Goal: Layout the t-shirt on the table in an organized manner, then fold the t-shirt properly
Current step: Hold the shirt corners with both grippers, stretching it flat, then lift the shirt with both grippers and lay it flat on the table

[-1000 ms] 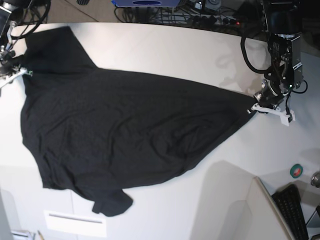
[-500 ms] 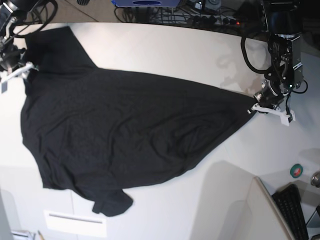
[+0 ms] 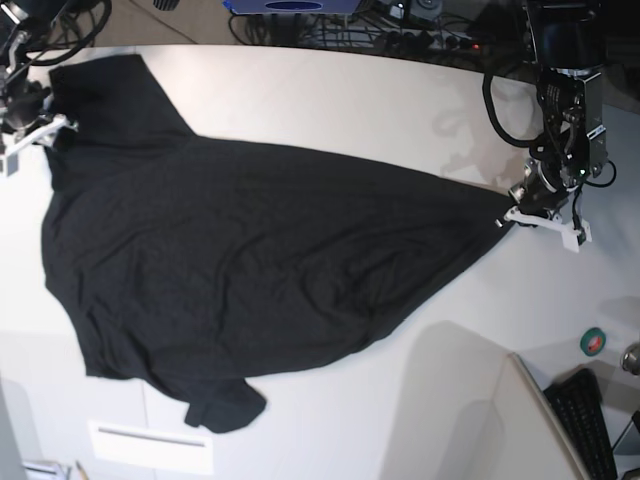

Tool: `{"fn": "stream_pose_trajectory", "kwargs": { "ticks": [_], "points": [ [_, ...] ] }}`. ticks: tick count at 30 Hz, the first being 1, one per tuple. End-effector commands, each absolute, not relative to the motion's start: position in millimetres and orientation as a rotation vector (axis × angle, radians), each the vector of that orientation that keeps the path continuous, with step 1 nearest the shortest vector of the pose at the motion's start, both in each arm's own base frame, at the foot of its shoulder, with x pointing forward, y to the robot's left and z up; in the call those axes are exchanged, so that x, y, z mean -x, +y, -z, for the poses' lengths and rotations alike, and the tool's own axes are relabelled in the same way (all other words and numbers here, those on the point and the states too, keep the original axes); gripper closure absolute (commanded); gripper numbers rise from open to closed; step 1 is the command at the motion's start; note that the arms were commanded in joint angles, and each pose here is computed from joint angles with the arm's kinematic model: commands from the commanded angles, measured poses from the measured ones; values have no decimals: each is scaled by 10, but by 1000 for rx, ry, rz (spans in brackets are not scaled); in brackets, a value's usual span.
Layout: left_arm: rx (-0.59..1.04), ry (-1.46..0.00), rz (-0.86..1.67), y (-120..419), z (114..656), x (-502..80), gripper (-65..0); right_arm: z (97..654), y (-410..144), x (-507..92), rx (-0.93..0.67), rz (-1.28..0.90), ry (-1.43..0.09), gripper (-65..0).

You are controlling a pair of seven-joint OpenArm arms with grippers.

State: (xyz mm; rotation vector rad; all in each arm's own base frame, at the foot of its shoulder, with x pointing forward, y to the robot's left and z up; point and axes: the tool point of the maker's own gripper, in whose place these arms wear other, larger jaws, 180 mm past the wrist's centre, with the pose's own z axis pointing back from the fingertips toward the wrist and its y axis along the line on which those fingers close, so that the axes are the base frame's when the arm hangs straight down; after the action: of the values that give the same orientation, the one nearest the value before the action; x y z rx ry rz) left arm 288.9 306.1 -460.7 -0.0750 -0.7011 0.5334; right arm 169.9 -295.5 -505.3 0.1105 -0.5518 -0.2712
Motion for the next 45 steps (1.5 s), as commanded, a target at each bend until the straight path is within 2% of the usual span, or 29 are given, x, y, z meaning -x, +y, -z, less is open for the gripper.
{"fn": "stream_pose_trajectory", "kwargs": {
  "ticks": [1,11,17,20,22,24,25,32,38,45],
  "points": [
    [66,-752,-520,3138,4463,-3004,0,5093,-2831,-1634,-135,221,-506,-287],
    [63,-742,-525,3150,4494,-2949,0,4948,-3187,-1668,-65,289,-553,-291],
    [64,-740,-520,3132,4501,-2950,0,5112,-3087,-1575,-106,309,-507,-287],
    [66,-738,-519,3121,4506,-2950,0,5179,-2878,-1586,-138,230,-471,-273],
    [69,-738,-520,3112,4508,-2947,0,5242,-2712,-1542,-162,167,-436,-185],
    [68,-739,-516,3105,4503,-2932,0,5218,-2748,-1582,-154,130,-431,-48],
    [70,-752,-508,3092,4461,-2950,0,5204,-2776,-1600,-148,123,-432,0],
    [98,-865,-447,2959,4065,-3281,0,4683,-3180,-2135,-35,102,-555,0],
    [196,-912,-311,2462,3586,-4062,0,3855,-3516,-3091,86,-37,-667,0],
    [208,-996,-159,2066,2855,-5091,0,2966,-3478,-4140,141,-151,-818,0]
  ]
}}
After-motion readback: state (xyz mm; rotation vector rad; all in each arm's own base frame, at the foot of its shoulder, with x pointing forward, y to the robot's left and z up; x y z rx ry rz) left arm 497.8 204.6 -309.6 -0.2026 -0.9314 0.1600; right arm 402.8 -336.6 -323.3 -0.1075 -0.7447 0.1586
